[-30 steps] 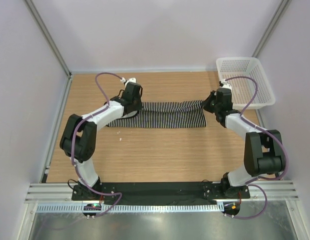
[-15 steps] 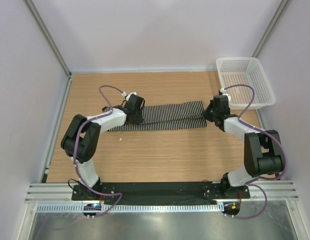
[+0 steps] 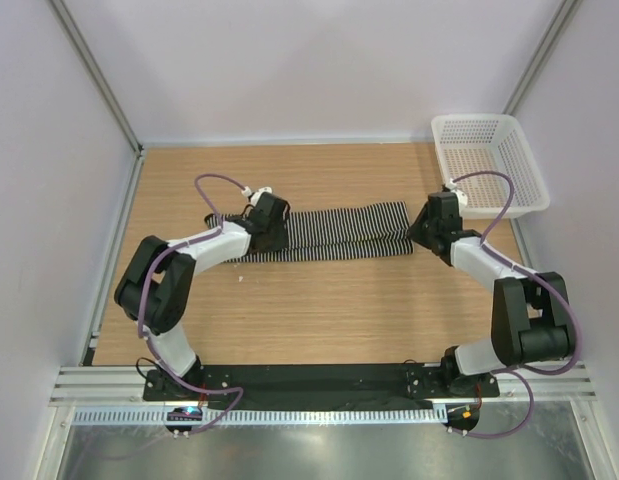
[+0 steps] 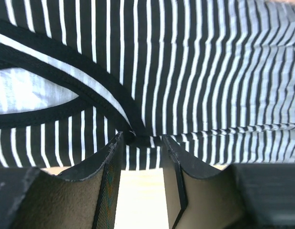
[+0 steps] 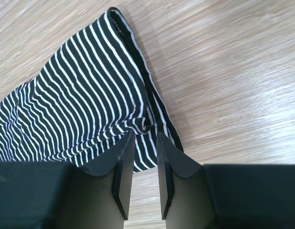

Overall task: Fold and stack the tank tops
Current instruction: Fold the tank top

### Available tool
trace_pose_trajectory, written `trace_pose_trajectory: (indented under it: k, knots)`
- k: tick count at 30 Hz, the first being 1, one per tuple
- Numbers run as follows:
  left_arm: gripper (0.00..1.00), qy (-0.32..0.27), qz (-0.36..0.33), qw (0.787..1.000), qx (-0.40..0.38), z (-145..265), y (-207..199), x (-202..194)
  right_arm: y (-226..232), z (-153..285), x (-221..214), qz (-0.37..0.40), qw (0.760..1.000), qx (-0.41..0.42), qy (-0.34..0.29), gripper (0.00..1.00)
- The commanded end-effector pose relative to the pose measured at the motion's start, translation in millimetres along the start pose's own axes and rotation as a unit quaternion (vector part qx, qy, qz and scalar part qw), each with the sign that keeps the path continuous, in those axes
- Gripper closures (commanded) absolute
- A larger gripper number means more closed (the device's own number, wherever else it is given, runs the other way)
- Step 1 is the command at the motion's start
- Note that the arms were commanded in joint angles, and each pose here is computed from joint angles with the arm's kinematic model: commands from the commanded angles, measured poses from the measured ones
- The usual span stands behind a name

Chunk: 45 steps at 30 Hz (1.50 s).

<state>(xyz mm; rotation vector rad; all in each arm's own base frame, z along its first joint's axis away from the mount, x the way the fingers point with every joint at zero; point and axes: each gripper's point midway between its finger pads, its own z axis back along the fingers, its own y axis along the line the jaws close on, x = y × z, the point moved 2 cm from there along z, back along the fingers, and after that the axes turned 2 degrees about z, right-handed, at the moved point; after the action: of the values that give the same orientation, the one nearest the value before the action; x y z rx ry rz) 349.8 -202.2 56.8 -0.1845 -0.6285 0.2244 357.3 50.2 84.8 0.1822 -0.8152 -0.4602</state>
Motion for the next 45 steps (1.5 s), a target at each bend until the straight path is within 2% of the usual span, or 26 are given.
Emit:
trace_pose_trajectory:
  k: [1,8,11,13,16,20,25,27,29,32,38,45]
  knots:
    - [0.61,-0.051,0.014,0.998,-0.023,25,-15,34,20,12,27,0.016,0.999,0.015,-0.040,0.69]
    - [0.63,-0.055,0.017,0.997,-0.053,33,-38,54,57,7,40,0.050,0.998,0.037,-0.030,0.76]
    - [0.64,-0.049,0.019,0.997,-0.053,27,-42,53,55,-7,31,0.037,0.999,0.028,-0.013,0.83]
    - [0.65,-0.031,0.018,0.998,-0.054,15,-43,44,46,-20,18,0.024,1.000,0.003,0.008,0.93]
    - [0.69,-0.005,0.019,0.998,-0.055,0,-43,30,29,-33,-1,-0.005,0.999,-0.033,0.026,0.97]
    - [0.78,0.026,0.020,0.999,-0.040,-20,-35,8,21,-37,-16,-0.009,0.998,-0.042,0.047,0.98]
    - [0.79,0.023,0.033,0.999,-0.022,-27,-17,5,20,-30,-22,0.006,0.998,-0.038,0.056,0.98]
    - [0.79,0.025,0.039,0.999,-0.016,-30,-9,7,26,-27,-29,0.060,0.995,-0.053,0.067,0.99]
    - [0.80,0.025,0.040,0.999,-0.013,-31,-6,8,30,-27,-39,0.143,0.979,-0.113,0.091,0.99]
    - [0.80,0.018,0.044,0.999,-0.009,-29,-2,14,39,-28,-42,0.180,0.970,-0.139,0.088,0.98]
    - [0.79,0.000,0.042,0.999,0.008,-14,11,35,39,-10,-53,0.186,0.970,-0.115,0.105,0.98]
    - [0.80,0.015,0.058,0.998,-0.008,-18,13,33,36,16,-102,0.237,0.955,-0.079,0.158,0.98]
